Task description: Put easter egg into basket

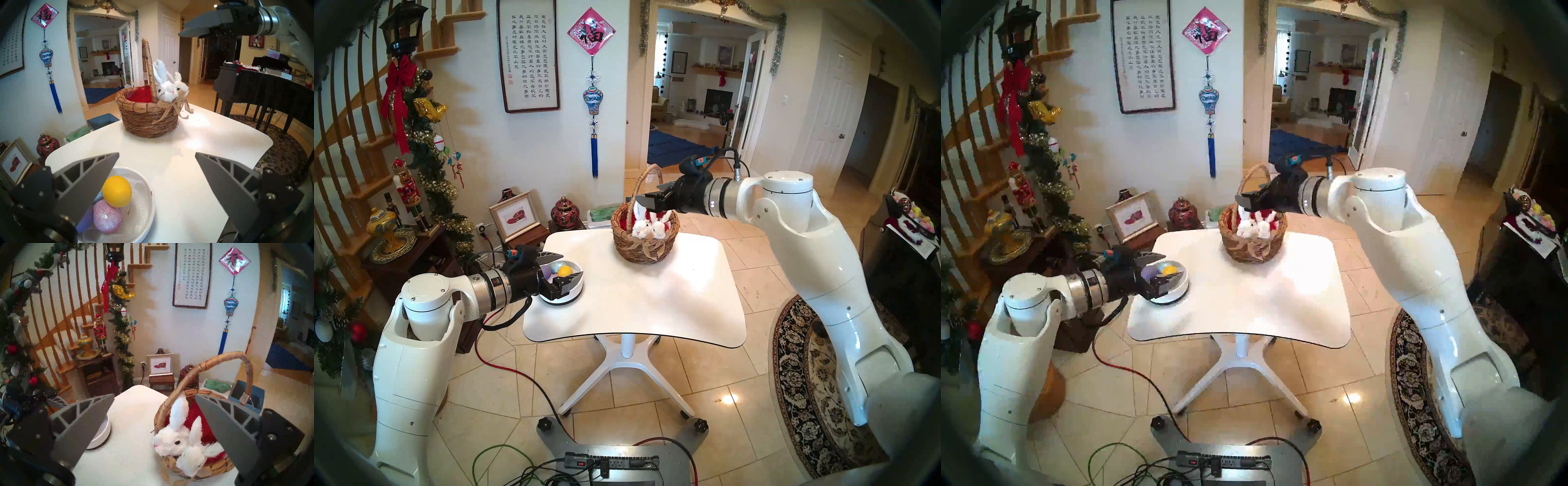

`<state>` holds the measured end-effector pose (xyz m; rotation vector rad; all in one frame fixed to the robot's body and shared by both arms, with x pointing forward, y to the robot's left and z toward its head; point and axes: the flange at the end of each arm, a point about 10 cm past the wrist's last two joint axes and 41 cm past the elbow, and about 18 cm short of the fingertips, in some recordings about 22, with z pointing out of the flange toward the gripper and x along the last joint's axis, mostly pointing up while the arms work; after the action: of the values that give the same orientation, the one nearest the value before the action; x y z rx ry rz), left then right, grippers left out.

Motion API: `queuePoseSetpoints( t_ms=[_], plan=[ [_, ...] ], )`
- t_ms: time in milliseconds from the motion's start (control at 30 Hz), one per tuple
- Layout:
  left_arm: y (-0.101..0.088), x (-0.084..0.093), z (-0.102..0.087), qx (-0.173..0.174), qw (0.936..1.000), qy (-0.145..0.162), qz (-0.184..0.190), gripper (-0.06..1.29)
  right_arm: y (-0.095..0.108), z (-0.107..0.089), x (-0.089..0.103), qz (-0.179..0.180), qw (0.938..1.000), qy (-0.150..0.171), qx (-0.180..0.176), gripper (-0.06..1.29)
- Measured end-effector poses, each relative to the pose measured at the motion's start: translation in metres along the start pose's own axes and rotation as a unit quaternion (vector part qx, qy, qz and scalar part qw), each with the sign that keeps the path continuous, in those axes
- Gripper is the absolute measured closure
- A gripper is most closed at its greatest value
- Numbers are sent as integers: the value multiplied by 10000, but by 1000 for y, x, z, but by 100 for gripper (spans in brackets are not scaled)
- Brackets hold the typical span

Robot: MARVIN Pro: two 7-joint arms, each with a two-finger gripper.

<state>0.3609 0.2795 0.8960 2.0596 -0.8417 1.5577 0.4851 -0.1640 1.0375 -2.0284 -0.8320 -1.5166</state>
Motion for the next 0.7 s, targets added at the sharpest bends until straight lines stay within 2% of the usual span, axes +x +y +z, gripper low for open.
queuePoseSetpoints(
  t_ms=[300, 700],
  plan=[
    [0, 0, 0, 0, 10000, 0, 0, 2, 13, 21, 15, 200, 9993, -127, -303, -1],
    [0, 0, 0, 0, 10000, -1, 0, 2, 31, 47, 31, 628, 9942, -555, -675, -1]
  ],
)
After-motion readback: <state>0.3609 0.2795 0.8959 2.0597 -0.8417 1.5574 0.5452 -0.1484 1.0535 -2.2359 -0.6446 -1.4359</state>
